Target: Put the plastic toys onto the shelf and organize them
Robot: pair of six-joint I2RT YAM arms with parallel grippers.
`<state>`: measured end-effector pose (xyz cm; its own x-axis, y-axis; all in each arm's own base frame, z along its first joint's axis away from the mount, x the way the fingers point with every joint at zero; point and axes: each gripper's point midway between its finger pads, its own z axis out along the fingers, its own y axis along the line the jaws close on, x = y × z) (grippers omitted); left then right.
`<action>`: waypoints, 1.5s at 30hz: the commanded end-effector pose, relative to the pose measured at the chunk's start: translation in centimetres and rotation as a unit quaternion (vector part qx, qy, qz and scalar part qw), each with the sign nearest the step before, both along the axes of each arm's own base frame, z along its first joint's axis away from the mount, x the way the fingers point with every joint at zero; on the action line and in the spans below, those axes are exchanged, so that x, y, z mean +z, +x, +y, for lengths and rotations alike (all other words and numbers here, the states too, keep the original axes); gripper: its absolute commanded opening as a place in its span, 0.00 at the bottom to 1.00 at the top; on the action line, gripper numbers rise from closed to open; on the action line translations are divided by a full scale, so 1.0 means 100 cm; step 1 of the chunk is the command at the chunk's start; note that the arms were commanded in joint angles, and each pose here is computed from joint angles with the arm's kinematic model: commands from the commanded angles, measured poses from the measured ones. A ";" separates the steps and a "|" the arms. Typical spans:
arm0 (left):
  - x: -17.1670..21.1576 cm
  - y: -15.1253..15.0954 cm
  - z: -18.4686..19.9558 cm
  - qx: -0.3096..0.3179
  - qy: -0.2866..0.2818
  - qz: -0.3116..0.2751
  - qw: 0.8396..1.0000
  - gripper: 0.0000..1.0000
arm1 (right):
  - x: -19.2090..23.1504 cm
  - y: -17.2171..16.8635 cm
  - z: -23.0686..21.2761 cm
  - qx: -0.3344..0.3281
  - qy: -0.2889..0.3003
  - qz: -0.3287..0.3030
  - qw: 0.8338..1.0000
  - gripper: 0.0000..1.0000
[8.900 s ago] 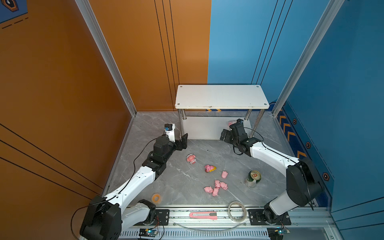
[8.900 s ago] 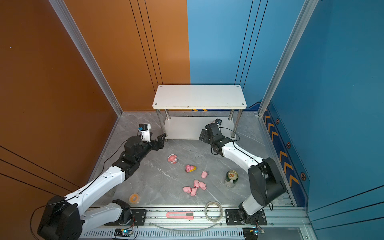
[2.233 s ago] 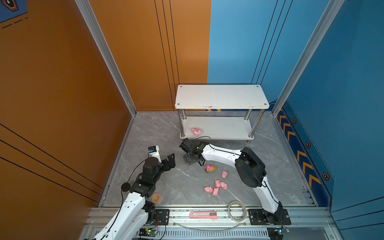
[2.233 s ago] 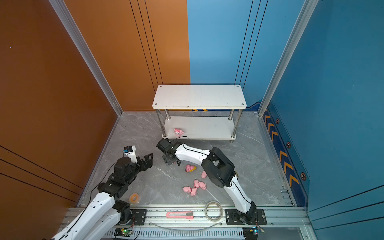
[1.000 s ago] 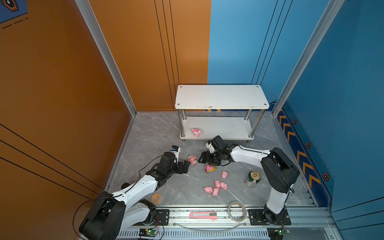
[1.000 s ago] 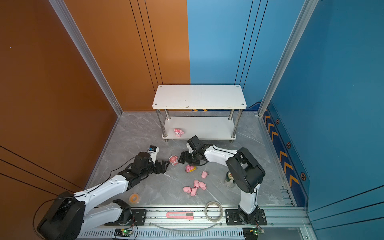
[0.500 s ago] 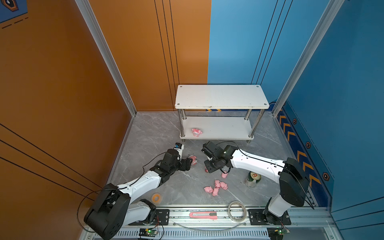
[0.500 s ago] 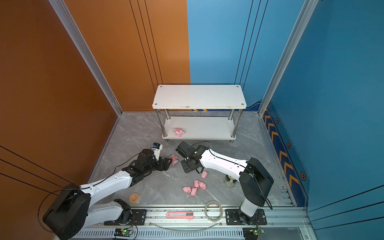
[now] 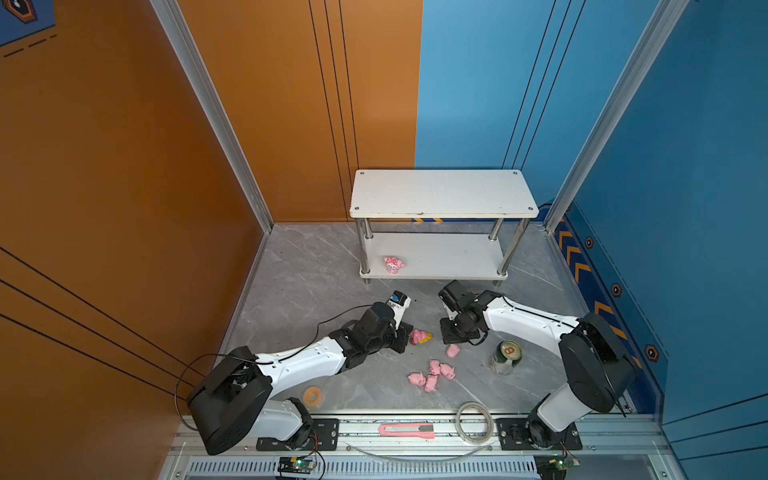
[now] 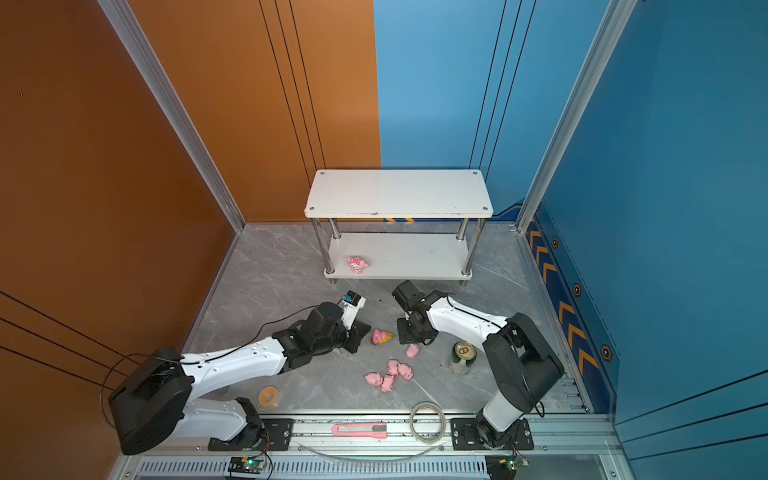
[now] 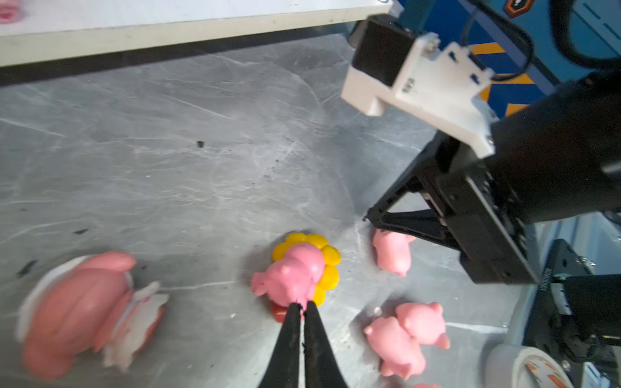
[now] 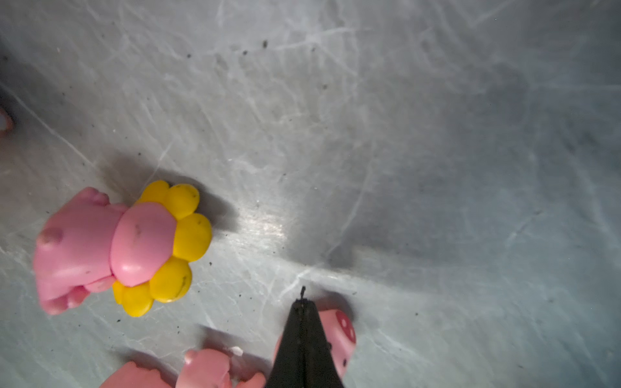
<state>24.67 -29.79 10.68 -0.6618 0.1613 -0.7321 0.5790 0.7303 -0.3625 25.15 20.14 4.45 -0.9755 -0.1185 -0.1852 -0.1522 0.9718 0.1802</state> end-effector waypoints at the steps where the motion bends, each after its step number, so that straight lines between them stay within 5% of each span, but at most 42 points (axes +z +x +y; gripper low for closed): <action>1: -0.002 -0.005 -0.020 -0.016 -0.011 0.014 1.000 0.07 | 0.012 0.005 0.013 -0.009 0.049 -0.016 0.999 0.00; 8: -0.035 0.004 -0.033 -0.005 -0.001 0.048 0.999 0.04 | 0.014 0.006 0.019 -0.006 0.069 -0.018 0.997 0.00; 19: -0.055 0.022 0.036 0.092 -0.038 0.082 0.992 0.03 | 0.029 0.005 0.035 0.025 0.101 -0.024 0.994 0.04; 24: -0.036 0.031 0.040 0.092 -0.067 0.075 0.991 0.07 | 0.023 -0.003 0.061 0.087 0.076 -0.034 0.993 0.23; 28: -0.007 0.030 0.027 0.057 -0.058 0.056 0.995 0.39 | 0.015 -0.004 0.074 0.092 0.094 -0.023 0.991 0.26; 31: 0.009 0.027 0.030 0.046 0.014 0.020 0.999 0.54 | 0.020 -0.002 0.082 0.110 0.100 -0.040 0.988 0.39; 37: 0.022 0.041 0.090 0.142 0.042 0.009 0.989 0.51 | 0.029 -0.005 0.110 0.270 -0.002 -0.172 0.947 0.75; 45: 0.036 0.049 0.160 0.249 -0.030 0.011 0.968 0.50 | 0.005 0.024 0.149 0.314 0.015 -0.233 0.920 0.79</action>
<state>30.31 -14.96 14.76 -0.6482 -0.1766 -0.7407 0.1978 0.9003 -0.3877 25.06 33.59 4.50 -0.6190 -0.6036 -0.5025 -0.7195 0.6924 0.0545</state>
